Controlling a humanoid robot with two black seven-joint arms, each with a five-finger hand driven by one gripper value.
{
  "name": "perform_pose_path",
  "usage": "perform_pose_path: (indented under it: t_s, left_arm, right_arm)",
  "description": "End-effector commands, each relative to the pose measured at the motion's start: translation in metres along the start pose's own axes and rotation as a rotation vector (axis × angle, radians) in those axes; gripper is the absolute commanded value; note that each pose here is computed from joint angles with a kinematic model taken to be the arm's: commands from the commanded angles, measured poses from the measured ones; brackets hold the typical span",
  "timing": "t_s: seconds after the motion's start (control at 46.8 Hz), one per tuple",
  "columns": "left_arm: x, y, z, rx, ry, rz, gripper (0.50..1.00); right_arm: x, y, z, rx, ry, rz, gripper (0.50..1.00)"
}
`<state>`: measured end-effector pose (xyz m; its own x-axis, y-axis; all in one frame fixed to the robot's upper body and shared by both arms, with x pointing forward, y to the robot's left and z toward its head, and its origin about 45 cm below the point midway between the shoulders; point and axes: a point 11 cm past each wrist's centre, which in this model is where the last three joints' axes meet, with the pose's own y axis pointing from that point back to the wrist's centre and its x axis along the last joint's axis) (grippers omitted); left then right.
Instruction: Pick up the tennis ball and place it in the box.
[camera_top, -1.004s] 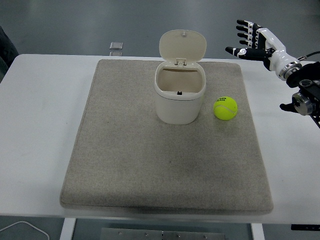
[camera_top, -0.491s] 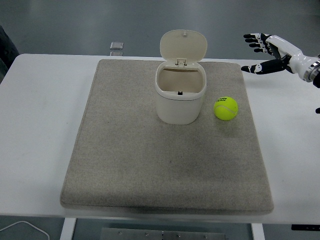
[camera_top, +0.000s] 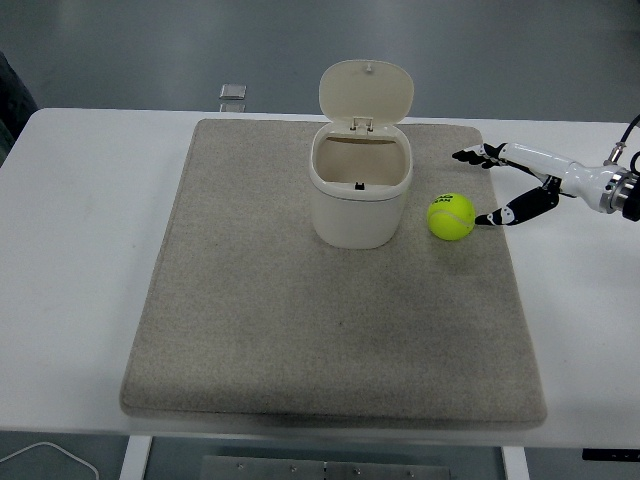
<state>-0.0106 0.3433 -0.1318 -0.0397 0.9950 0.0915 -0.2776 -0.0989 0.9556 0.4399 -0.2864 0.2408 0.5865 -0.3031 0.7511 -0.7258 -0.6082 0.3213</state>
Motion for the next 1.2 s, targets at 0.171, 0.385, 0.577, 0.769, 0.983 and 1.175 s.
perform_pose_path:
  t_s: [0.171,0.385,0.577,0.769,0.983,1.175]
  left_arm:
    - [0.0,0.0,0.0,0.0,0.0,-0.001,0.992]
    - [0.0,0.0,0.0,0.0,0.0,0.0,0.992]
    - [0.0,0.0,0.0,0.0,0.0,-0.001,0.992]
    - [0.0,0.0,0.0,0.0,0.0,0.0,0.99]
    - [0.0,0.0,0.0,0.0,0.0,-0.001,0.992]
    - [0.0,0.0,0.0,0.0,0.0,0.0,0.992]
  right_arm:
    - [-0.017,-0.003,0.006,-0.011,0.001,0.007,0.919]
    - [-0.024,-0.009,0.003,-0.007,0.019,0.009,0.917]
    - [-0.027,-0.014,0.0,-0.001,0.023,0.019,0.911]
    - [-0.031,-0.017,-0.001,0.005,0.02,0.015,0.901]
    - [-0.032,-0.02,-0.004,0.012,0.016,0.015,0.897]
    - [-0.037,-0.025,-0.009,0.027,0.013,0.007,0.873]
